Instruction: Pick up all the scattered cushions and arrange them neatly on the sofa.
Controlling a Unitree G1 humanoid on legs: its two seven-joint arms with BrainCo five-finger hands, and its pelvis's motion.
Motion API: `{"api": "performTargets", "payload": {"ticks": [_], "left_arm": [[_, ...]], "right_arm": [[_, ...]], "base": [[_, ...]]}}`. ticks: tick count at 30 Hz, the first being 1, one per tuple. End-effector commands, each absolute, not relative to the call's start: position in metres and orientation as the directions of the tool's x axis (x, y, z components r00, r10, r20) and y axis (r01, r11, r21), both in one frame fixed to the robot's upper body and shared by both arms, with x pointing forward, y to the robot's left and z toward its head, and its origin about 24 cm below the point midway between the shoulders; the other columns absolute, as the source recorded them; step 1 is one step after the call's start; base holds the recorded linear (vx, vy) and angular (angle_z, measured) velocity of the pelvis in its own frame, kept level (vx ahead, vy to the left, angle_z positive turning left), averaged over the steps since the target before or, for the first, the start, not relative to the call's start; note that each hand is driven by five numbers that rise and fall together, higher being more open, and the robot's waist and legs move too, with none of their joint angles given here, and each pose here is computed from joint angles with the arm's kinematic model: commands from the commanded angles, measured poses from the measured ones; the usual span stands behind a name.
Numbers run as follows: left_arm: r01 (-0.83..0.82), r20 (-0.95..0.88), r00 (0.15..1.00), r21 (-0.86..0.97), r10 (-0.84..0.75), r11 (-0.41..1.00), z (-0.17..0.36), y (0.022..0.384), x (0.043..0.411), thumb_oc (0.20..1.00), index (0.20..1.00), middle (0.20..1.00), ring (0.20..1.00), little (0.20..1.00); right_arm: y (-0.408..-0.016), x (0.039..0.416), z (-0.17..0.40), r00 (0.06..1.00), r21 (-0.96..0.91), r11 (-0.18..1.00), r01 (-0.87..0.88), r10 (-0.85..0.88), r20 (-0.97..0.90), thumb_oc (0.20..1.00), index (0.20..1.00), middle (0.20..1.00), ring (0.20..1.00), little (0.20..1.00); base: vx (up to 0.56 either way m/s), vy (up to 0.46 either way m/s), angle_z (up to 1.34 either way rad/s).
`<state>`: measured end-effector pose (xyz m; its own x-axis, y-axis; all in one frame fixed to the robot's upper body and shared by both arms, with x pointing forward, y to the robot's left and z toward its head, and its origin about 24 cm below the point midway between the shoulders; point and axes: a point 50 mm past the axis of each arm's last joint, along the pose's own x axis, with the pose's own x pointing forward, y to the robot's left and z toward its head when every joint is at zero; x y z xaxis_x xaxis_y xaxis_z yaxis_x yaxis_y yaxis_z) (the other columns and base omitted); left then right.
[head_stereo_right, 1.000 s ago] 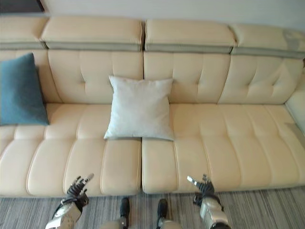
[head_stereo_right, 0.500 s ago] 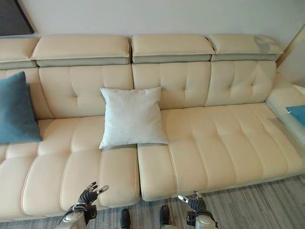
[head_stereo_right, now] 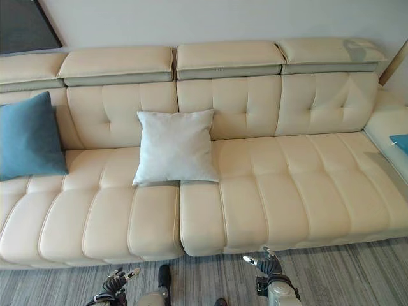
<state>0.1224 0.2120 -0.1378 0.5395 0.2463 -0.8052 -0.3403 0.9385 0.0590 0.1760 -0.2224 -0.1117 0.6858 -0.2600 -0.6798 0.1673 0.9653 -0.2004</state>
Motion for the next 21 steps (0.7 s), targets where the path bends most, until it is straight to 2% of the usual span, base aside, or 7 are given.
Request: {"api": "performTargets", "payload": {"ticks": [1,10,21], "left_arm": [[-0.317,-0.699,0.673,0.022,0.241,0.948,-0.115,0.215,0.160,1.000,1.000,1.000,1.000,1.000],[-0.301,-0.694,0.689,-0.013,0.208,0.954,-0.112,0.210,0.158,1.000,1.000,1.000,1.000,1.000],[-0.278,-0.737,0.644,0.024,0.205,0.960,-0.121,0.209,0.146,1.000,1.000,1.000,1.000,1.000]], "right_arm": [[-0.213,0.198,-0.097,0.755,-0.144,0.974,0.174,-0.226,-0.615,1.000,1.000,1.000,1.000,1.000],[-0.219,0.181,-0.109,0.705,-0.169,0.975,0.142,-0.220,-0.675,1.000,1.000,1.000,1.000,1.000],[-0.220,0.171,-0.116,0.667,-0.182,0.971,0.158,-0.240,-0.705,1.000,1.000,1.000,1.000,1.000]], "base": [[-0.14,-0.060,0.13],[-0.07,0.021,0.04],[-0.08,0.154,0.01]]}}
